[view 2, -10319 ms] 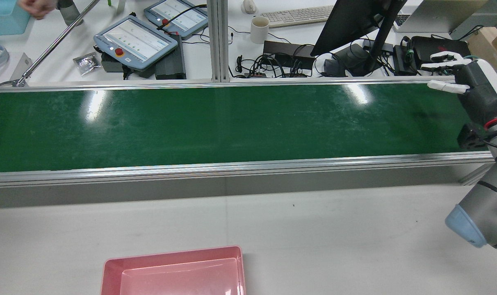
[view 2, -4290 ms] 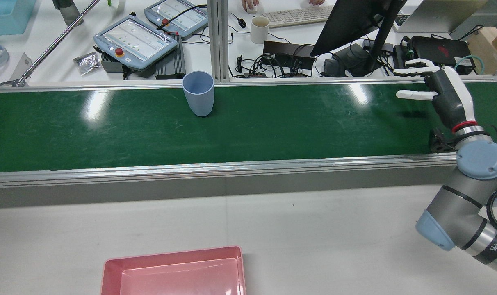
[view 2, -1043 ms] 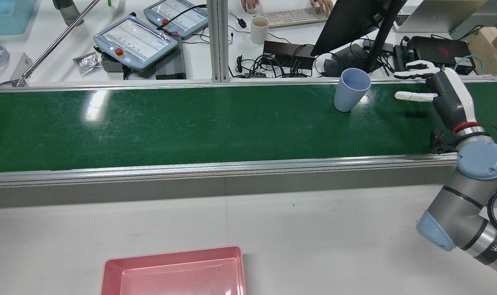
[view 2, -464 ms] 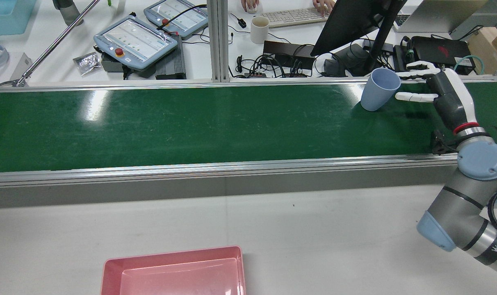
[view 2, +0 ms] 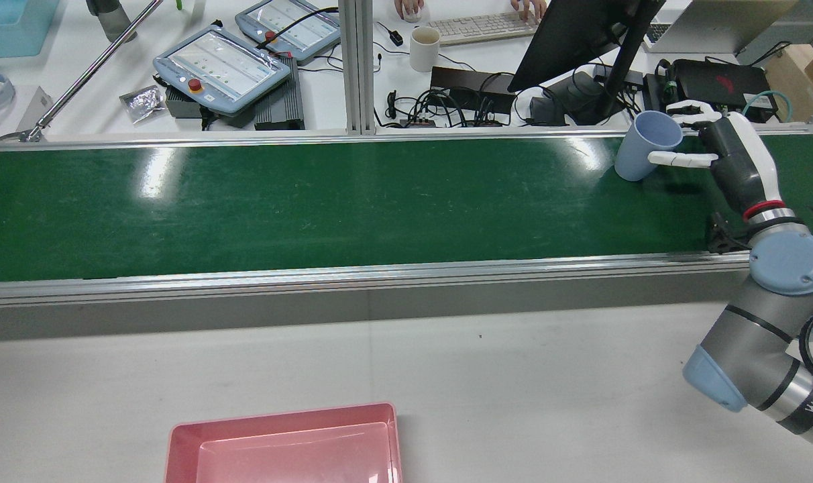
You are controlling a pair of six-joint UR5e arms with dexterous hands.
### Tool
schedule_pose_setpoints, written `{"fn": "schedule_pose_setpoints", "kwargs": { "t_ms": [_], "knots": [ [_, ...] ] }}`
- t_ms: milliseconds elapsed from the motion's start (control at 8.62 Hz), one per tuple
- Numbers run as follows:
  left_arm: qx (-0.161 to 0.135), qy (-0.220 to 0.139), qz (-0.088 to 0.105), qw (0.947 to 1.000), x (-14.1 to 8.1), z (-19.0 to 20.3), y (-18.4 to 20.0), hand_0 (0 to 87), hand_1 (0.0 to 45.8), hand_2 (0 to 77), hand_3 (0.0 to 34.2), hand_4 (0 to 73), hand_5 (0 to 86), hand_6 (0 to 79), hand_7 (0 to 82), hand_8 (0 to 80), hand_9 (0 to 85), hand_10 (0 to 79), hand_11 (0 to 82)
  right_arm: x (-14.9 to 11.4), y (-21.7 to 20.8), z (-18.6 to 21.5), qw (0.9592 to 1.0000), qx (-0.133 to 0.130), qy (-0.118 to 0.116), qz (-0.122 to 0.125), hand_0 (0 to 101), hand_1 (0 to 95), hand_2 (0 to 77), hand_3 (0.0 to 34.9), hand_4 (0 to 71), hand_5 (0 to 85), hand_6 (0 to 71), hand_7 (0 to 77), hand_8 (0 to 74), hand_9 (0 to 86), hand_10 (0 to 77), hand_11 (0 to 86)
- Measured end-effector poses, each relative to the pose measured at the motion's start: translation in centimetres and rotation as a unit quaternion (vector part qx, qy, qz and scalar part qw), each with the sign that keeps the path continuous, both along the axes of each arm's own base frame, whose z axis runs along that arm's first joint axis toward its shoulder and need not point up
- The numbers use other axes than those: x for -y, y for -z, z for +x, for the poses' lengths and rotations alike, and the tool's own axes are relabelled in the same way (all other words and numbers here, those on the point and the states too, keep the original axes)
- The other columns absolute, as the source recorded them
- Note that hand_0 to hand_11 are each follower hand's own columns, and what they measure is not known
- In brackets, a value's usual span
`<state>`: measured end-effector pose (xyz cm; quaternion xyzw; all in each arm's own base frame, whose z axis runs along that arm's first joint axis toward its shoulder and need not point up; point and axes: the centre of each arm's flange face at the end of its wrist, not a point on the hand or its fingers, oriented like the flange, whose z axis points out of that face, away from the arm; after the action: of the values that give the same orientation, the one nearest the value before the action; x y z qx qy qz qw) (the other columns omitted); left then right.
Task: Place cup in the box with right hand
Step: 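Close the right hand around the light blue cup on the belt, then lift the blue cup up off the conveyor with the right hand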
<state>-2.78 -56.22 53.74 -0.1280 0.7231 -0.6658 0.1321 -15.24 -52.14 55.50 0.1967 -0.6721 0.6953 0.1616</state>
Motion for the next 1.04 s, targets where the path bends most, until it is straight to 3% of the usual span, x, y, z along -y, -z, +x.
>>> {"fn": "schedule_pose_setpoints", "kwargs": {
  "t_ms": [348,464,580,696,812,1043],
  "knots": [
    [0.000,0.000,0.000,1.0000,0.0,0.0,0.0,0.0,0.5,0.5,0.0,0.0,0.0,0.0,0.0,0.0,0.0,0.0,0.0,0.2,-0.1,2.3,0.9997,-0.011,-0.020,-0.008,44,1.6,8.2,19.5,47.5,0.5,4.9,40.9,10.4,21.8,0.5,1.1],
    [0.000,0.000,0.000,1.0000,0.0,0.0,0.0,0.0,0.5,0.0,0.0,0.0,0.0,0.0,0.0,0.0,0.0,0.0,0.0,0.2,-0.1,3.3,0.9993,-0.018,-0.029,-0.014,45,1.1,15.3,12.5,50.7,0.0,11.4,50.7,10.4,21.8,0.0,1.1],
    [0.000,0.000,-0.001,1.0000,0.0,0.0,-0.1,0.0,0.5,0.0,0.0,0.0,0.0,0.0,0.0,0.0,0.0,0.0,0.0,0.1,0.0,4.2,0.9988,-0.023,-0.037,-0.022,45,1.1,15.3,12.5,50.7,0.0,11.4,50.7,13.6,25.1,1.1,1.1],
    [0.000,0.000,-0.001,1.0000,-0.1,0.0,-0.1,0.0,0.5,0.5,0.0,0.0,0.0,0.0,0.0,0.0,0.0,0.0,0.0,0.1,0.4,5.2,0.9983,-0.027,-0.045,-0.027,47,1.6,18.0,7.4,51.3,0.0,13.1,63.3,13.6,28.4,2.2,1.1],
    [0.000,0.000,-0.001,1.0000,-0.1,0.0,-0.1,0.0,0.5,0.5,0.0,0.0,0.0,0.0,0.0,0.0,0.0,0.0,0.0,-0.2,1.0,6.3,0.9978,-0.028,-0.052,-0.028,49,3.3,19.6,2.5,51.3,0.0,14.7,69.8,14.7,30.5,3.3,1.1],
    [0.000,0.000,-0.001,1.0000,-0.1,0.0,-0.1,0.0,0.5,0.5,0.0,0.0,0.0,0.0,0.0,0.0,0.0,0.0,0.0,-1.0,3.0,8.1,0.9976,-0.023,-0.064,-0.013,52,4.4,20.2,0.3,50.7,0.0,15.8,70.4,16.9,34.4,3.8,8.7]
  ]
}}
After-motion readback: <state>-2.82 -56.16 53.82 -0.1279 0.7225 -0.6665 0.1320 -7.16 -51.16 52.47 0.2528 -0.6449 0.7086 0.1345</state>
